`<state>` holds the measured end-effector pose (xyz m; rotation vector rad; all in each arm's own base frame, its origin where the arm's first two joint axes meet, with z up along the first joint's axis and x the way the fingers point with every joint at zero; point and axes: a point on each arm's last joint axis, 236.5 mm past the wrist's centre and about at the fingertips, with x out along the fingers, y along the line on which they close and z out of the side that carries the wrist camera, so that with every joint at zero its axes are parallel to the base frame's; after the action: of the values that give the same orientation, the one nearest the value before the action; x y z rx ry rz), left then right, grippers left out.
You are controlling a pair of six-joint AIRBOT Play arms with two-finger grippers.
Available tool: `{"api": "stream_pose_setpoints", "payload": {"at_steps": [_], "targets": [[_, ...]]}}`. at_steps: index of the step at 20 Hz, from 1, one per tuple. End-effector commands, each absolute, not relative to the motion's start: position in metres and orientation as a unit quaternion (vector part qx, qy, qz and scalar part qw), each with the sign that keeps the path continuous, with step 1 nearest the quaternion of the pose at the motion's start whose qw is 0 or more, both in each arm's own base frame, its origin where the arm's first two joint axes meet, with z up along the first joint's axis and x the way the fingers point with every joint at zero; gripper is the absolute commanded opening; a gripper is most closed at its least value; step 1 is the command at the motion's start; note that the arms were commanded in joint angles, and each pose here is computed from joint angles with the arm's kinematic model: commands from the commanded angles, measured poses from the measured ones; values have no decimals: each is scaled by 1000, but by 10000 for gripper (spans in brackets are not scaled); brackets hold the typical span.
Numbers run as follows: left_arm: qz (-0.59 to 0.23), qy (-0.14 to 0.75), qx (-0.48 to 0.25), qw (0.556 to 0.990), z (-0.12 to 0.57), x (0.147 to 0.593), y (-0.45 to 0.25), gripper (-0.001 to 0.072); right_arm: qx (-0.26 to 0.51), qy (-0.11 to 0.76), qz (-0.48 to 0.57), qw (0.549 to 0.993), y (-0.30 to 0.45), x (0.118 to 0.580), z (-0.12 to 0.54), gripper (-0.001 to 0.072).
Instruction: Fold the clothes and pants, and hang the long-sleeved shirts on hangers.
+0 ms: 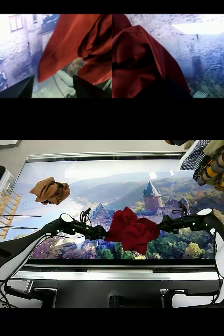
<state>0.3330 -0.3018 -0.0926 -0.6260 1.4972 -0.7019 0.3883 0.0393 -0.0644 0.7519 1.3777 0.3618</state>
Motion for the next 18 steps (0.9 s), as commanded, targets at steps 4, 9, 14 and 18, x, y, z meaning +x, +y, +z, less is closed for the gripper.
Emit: {"api": "stream_pose_setpoints", "payload": {"at_steps": [4,9,14,18], "targets": [[-298,674,-279,616,-108,321,-321,419,330,605,166,705,40,390,-48,32],[-343,655,-276,614,-71,339,-334,15,316,575,171,735,39,395,-19,31],[-325,606,-195,699,12,401,-272,13,240,443,176,846,24,427,98,28],[-251,485,-156,823,150,449,-180,13,143,272,153,939,10,427,263,28]]}}
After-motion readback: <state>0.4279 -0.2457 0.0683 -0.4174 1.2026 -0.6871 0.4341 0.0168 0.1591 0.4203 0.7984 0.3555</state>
